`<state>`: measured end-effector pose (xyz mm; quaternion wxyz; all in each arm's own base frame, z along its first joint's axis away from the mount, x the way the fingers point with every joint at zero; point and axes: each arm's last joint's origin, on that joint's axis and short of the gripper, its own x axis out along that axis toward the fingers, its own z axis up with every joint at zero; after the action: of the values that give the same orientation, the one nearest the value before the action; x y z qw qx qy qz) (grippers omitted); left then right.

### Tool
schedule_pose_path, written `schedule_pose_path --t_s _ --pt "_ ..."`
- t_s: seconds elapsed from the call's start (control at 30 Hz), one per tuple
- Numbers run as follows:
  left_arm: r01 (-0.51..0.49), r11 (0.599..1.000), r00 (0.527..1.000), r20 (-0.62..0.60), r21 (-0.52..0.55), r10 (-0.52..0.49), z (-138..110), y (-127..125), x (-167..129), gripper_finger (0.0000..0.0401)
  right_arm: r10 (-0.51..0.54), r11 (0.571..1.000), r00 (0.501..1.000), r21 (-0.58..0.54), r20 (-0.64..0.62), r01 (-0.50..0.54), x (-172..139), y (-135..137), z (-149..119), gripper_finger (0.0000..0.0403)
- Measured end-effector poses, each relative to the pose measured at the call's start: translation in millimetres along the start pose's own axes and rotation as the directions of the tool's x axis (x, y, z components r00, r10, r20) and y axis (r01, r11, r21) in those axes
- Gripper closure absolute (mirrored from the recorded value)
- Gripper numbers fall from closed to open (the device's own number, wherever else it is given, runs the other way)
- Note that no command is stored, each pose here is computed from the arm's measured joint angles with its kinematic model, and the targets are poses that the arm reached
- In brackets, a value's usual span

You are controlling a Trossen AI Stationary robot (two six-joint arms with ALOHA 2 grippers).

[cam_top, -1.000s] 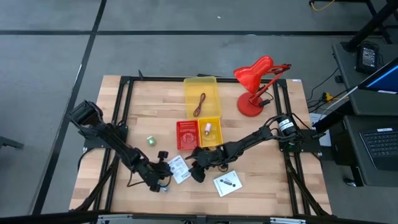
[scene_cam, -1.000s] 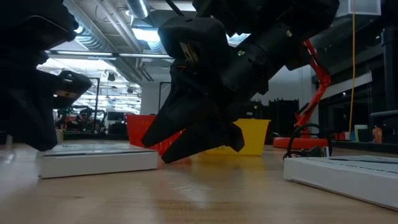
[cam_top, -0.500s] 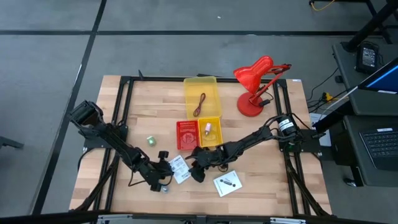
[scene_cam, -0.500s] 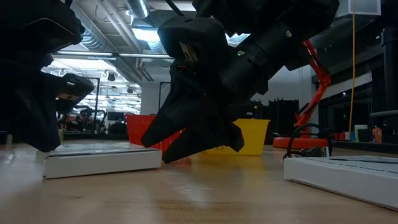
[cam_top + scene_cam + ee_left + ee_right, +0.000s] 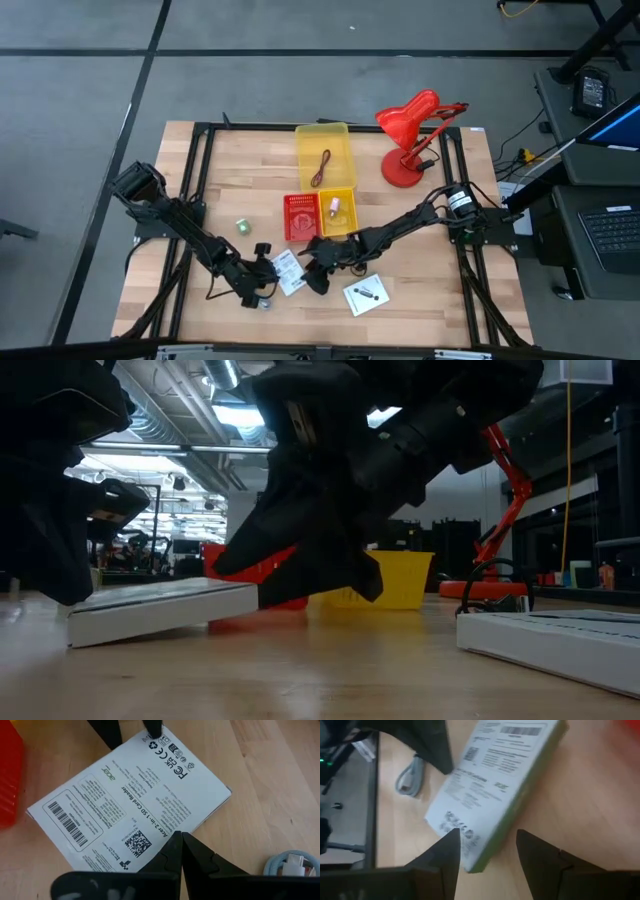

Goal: Pick and place items into bin
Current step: Put the left white card reader box into the red bin

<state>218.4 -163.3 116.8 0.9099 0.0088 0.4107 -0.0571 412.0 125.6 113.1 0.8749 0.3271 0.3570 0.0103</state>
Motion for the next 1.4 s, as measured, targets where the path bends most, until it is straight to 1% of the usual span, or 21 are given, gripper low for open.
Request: schedule_pose_path --t_s 0.33,0.43,0.57,0.87,0.97,1.17,1.27,1.4 --pt "-0.001 1.0 1.0 0.0 0.002 0.001 -0.2 0.0 0.1 0.0399 0.012 0.999 1.0 0.034 0.002 -0.012 0.0 0.9 0.4 0.0229" --pt "-0.006 1.0 1.0 0.001 0.004 0.006 -0.2 0.1 0.1 0.0399 0.034 0.999 0.999 0.034 0.012 -0.035 -0.1 2.7 1.8 0.0229" --pt "-0.01 1.0 1.0 0.003 0.012 0.01 -0.3 0.3 0.1 0.0399 0.061 0.998 0.998 0.034 -0.005 -0.06 -0.1 3.7 1.7 0.0229" --pt "-0.022 1.0 1.0 0.007 0.022 0.022 -0.3 0.9 0.3 0.0399 0.067 0.997 0.998 0.039 -0.008 -0.067 -0.1 4.2 1.7 0.0229" --pt "-0.017 1.0 1.0 0.003 0.017 0.017 0.3 2.2 0.9 0.0399 0.053 0.997 0.998 0.05 -0.018 -0.052 -0.1 3.0 0.6 0.0229" --pt "-0.015 1.0 1.0 0.002 0.009 0.015 0.4 2.4 1.0 0.0399 -0.034 0.994 0.997 0.099 -0.063 0.04 -0.3 -5.9 -3.2 0.0229" --pt "-0.015 1.0 1.0 0.001 0.01 0.015 0.3 2.5 1.0 0.0399 -0.038 0.994 0.997 0.103 -0.062 0.044 -0.6 -5.7 -2.8 0.0229" --pt "-0.014 1.0 1.0 0.001 0.013 0.014 0.3 2.4 1.0 0.0399 -0.017 0.995 0.999 0.095 -0.04 0.021 -0.4 -3.9 -1.0 0.0229"
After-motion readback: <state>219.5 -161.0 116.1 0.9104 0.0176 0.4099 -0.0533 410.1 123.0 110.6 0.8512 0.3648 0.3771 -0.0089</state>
